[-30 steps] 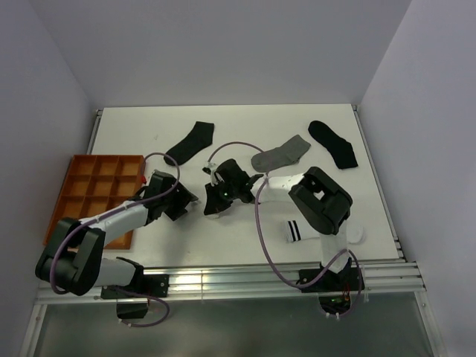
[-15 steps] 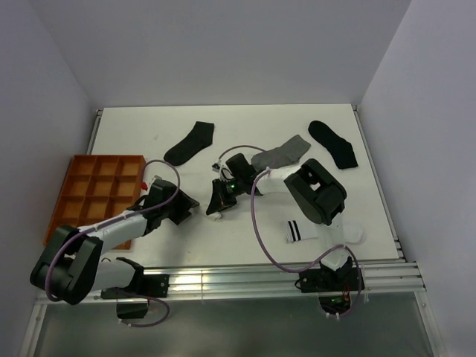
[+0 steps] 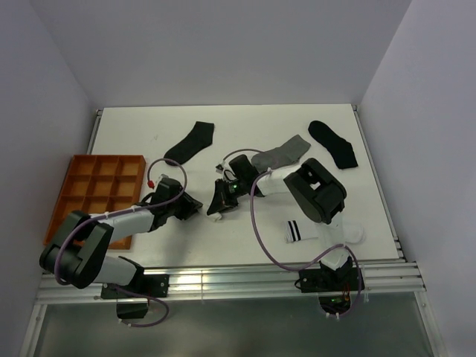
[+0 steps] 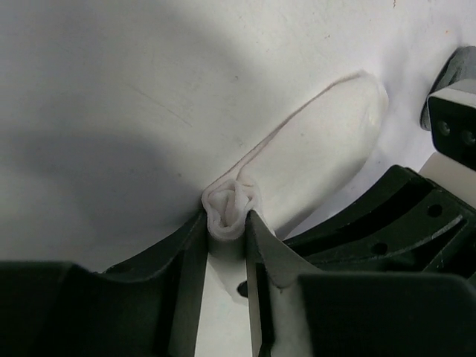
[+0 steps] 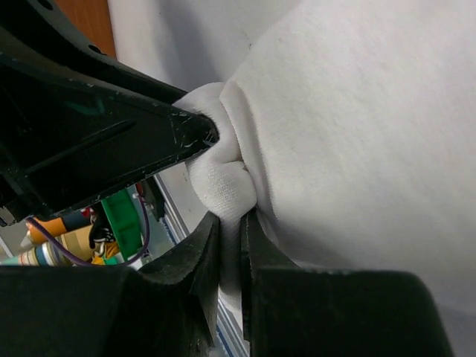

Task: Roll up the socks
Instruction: Roll the sock at the center of the board.

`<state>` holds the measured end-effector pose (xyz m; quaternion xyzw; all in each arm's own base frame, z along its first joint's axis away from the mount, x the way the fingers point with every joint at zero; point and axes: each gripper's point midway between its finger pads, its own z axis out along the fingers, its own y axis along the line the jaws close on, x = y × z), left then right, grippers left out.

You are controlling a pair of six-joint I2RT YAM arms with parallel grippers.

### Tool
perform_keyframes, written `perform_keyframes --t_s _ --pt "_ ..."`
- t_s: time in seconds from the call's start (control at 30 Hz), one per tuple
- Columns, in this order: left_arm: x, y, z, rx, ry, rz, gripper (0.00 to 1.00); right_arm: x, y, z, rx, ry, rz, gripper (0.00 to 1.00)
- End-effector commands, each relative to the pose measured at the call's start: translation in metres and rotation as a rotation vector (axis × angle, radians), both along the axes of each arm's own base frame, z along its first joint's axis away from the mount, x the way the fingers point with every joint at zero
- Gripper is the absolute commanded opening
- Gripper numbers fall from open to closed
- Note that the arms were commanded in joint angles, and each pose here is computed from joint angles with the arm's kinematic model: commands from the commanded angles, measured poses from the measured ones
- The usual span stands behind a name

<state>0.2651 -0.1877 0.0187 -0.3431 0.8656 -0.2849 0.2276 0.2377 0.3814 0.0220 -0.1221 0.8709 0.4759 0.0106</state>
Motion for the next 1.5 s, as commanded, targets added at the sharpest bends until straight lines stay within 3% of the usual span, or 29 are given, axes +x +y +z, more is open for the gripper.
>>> perform_keyframes --t_s 0.0,0.13,0.2,0.43,0.57,0.7,0.83,1.47 --pt "-0.057 0.029 -0.057 0.184 0.249 -0.046 0.30 -0.002 -0.022 -0.032 -0.133 -0.029 -0.059 0.16" --pt "-0.058 0.030 -0.060 0.224 0.288 -0.078 0.26 0.009 -0.027 -0.012 -0.145 -0.178 -0.065 0.41" --pt "-0.057 0.034 -0.060 0.266 0.286 -0.083 0.26 0.013 -0.029 -0.005 -0.161 -0.262 -0.060 0.48" --pt "-0.049 0.034 -0.052 0.322 0.293 -0.129 0.28 0.036 -0.041 0.033 -0.308 -0.651 -0.134 0.54" --pt "-0.043 0.030 -0.046 0.340 0.290 -0.165 0.29 0.028 -0.033 0.056 -0.369 -0.875 -0.156 0.52" --pt "-0.040 0.027 -0.045 0.339 0.291 -0.177 0.29 0.016 -0.022 0.066 -0.382 -1.007 -0.138 0.50" --pt "-0.039 0.024 -0.046 0.339 0.297 -0.187 0.29 0.010 -0.009 0.067 -0.409 -1.068 -0.117 0.50" --pt "-0.041 0.018 -0.047 0.321 0.298 -0.198 0.29 -0.005 -0.001 -0.007 -0.517 -0.986 0.036 0.50"
